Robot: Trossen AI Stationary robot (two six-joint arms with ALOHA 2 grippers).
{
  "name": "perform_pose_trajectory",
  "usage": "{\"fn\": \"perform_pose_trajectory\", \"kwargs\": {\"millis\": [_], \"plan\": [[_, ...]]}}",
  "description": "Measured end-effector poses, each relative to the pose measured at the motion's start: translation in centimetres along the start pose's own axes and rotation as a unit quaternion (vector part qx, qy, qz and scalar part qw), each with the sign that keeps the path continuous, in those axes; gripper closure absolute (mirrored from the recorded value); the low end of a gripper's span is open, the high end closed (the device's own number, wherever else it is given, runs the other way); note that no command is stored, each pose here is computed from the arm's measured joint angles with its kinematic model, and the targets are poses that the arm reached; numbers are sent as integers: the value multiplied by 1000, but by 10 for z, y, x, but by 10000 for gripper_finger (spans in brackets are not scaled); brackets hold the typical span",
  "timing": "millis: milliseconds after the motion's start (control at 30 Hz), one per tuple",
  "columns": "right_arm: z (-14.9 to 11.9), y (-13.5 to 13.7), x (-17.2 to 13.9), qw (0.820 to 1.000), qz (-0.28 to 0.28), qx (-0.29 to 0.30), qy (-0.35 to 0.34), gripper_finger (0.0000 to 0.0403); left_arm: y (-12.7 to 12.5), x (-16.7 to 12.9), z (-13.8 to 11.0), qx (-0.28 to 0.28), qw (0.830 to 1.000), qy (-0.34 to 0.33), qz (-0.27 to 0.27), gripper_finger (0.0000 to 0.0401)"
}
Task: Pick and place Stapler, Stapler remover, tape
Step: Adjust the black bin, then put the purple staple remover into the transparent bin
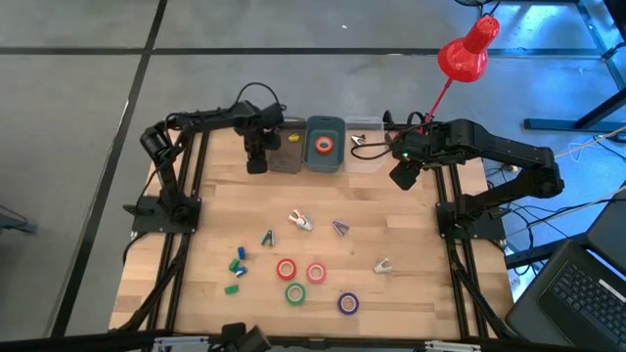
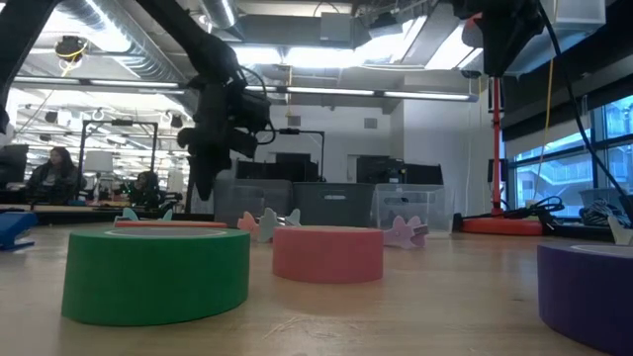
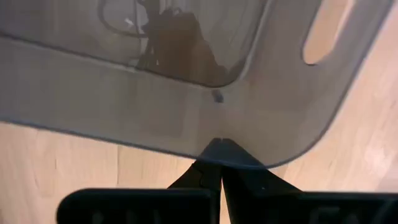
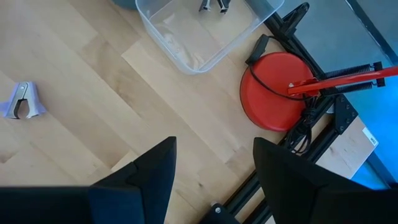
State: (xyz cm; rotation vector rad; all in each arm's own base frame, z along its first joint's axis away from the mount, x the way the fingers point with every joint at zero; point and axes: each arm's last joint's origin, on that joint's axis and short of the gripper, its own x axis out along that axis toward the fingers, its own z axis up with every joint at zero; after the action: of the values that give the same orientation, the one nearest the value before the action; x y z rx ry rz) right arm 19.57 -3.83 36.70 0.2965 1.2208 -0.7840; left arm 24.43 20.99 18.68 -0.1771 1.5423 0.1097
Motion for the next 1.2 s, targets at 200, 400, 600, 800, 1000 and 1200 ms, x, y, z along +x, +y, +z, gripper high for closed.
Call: {"fn": "perform_pose_trajectory", "kwargs": {"millis": [200, 400, 600, 800, 1000, 1200], "plan": [[0, 0, 0, 1000, 1, 1, 0, 188, -2, 0, 0, -14, 999, -18, -40, 400], [0, 0, 0, 1000, 1, 1, 0, 188, -2, 0, -4, -20, 1000, 19, -10, 400], [-2, 0, 0, 1000, 4, 6, 10, 188, -13, -10, -27, -77, 989, 127, -9, 400], [-5, 6, -3, 1000, 14, -11, 10, 188, -65, -47, -61, -112, 992, 6, -51, 400], [-5, 16, -6, 999, 33, -21, -18, 188, -136, -67, -114, -175, 969, -149, -90, 400], [1, 31, -10, 992, 112, -15, -52, 188, -186, -70, -132, -151, 912, -350, -153, 400]]}}
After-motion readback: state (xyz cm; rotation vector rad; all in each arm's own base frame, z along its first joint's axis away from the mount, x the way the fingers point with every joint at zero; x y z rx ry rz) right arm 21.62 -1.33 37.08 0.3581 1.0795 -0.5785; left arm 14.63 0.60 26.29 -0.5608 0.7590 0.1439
